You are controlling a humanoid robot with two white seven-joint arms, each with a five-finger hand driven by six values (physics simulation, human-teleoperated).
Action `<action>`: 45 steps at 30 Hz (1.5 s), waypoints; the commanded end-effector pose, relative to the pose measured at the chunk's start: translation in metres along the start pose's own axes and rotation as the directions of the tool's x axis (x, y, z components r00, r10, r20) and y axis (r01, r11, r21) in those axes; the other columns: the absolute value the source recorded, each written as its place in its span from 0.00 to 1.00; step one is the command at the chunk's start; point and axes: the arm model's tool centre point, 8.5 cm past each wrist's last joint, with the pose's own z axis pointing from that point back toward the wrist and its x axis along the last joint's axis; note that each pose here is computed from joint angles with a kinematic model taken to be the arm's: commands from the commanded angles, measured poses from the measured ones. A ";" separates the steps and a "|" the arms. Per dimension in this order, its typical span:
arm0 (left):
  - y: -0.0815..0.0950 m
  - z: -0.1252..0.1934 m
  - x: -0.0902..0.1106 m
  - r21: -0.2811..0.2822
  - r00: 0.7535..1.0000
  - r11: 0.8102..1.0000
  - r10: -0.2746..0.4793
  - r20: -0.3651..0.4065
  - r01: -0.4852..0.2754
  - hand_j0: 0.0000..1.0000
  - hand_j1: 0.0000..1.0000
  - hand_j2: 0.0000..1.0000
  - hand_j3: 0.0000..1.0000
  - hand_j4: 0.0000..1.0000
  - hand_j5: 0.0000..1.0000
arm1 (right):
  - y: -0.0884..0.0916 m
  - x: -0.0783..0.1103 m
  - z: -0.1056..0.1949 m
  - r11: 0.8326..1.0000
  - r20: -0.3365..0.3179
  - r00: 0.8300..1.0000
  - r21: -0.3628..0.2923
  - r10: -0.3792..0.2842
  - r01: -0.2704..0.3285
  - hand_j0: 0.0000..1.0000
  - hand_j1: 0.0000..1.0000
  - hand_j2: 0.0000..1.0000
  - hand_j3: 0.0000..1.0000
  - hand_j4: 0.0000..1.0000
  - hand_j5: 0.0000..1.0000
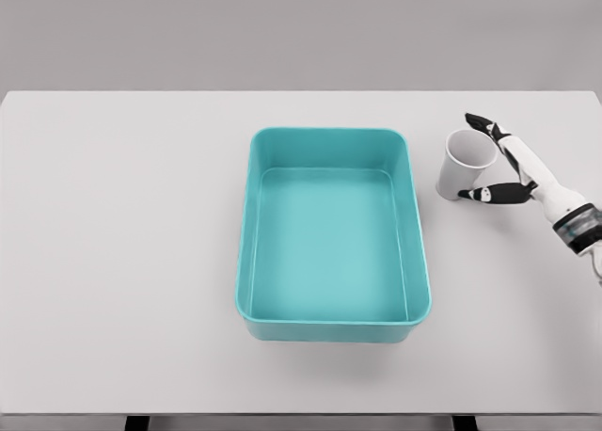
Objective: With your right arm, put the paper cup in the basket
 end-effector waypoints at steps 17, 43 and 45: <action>0.000 0.000 0.000 0.000 1.000 1.000 0.000 0.000 0.000 1.00 1.00 1.00 1.00 1.00 1.00 | 0.008 0.007 -0.010 1.000 0.028 0.999 -0.002 -0.022 0.022 1.00 1.00 1.00 1.00 1.00 1.00; 0.000 0.000 0.000 0.000 1.000 1.000 0.000 0.000 0.000 1.00 1.00 1.00 1.00 1.00 1.00 | 0.028 0.016 -0.023 0.999 0.061 0.997 0.035 -0.043 0.041 0.98 0.98 0.98 0.98 0.98 0.98; 0.000 0.000 0.000 -0.002 1.000 1.000 0.000 0.000 0.000 1.00 1.00 1.00 1.00 1.00 1.00 | 0.027 0.017 -0.023 0.999 0.061 0.997 0.034 -0.043 0.041 0.94 0.94 0.94 0.94 0.94 0.94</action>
